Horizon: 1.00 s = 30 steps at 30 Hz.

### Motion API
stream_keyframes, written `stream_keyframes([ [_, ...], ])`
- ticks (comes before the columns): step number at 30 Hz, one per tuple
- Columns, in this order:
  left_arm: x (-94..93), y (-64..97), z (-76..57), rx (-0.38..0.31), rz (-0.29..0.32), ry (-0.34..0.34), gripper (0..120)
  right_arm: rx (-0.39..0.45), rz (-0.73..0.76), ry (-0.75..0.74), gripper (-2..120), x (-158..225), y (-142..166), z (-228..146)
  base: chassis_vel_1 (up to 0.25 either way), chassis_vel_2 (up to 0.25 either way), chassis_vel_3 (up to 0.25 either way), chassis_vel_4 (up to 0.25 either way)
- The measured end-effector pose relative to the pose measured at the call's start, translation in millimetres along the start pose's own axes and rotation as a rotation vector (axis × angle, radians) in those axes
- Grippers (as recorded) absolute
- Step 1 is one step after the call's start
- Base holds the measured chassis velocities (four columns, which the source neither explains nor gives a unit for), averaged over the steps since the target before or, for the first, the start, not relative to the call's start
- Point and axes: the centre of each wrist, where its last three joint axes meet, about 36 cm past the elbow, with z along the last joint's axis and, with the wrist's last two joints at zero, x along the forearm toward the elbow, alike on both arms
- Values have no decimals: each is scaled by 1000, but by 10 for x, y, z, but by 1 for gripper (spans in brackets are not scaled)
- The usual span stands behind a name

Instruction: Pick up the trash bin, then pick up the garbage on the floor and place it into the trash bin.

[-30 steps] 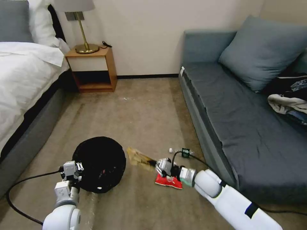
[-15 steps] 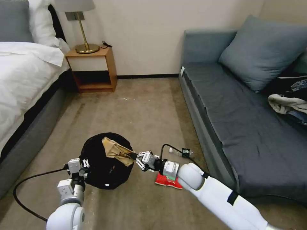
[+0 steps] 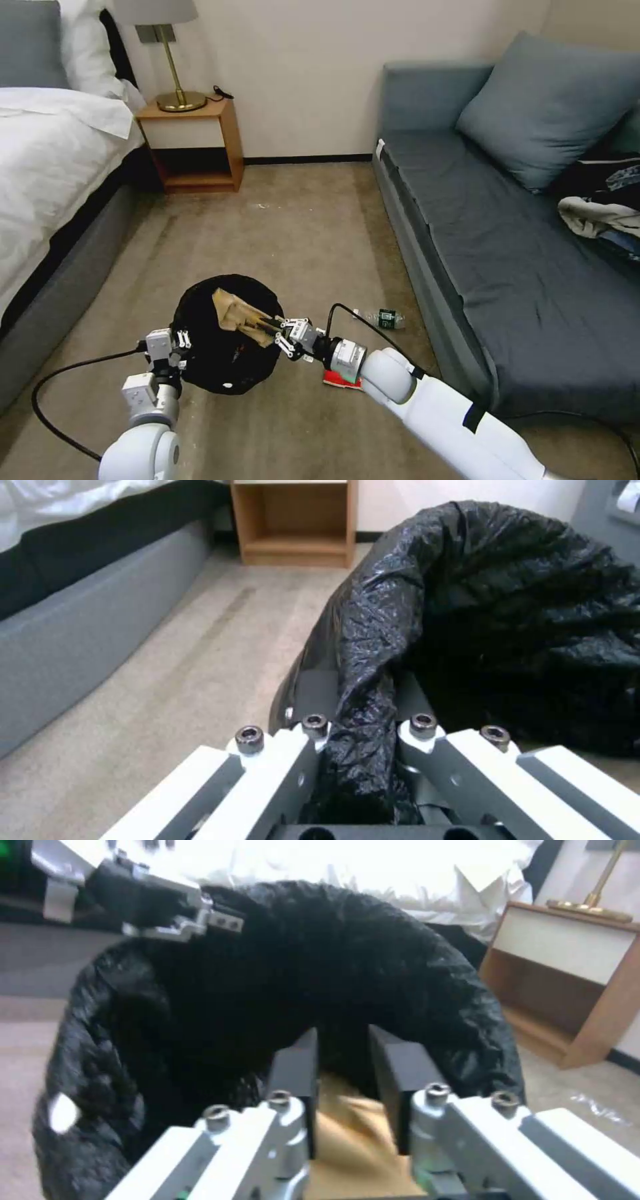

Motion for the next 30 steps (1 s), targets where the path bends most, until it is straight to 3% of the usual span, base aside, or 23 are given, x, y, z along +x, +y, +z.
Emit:
stream_keyframes([
  [12, 9, 67, -1, -17, -11, -5, 6, -13, 44, 10, 70, 137, -56, -17, 0, 0, 0, 0],
  [15, -7, 93, 18, -43, -24, -19, 6, 6, 50, 66, 77, 269, -118, 21, 0, 0, 0, 0],
  [19, -32, 155, 30, -66, -38, -39, 6, -22, 55, 338, 96, 722, -282, 202, 0, 0, 0, 0],
  [30, -25, 218, 33, -79, -52, -50, 6, -145, 115, 626, 100, 900, -561, 650, 0, 0, 0, 0],
])
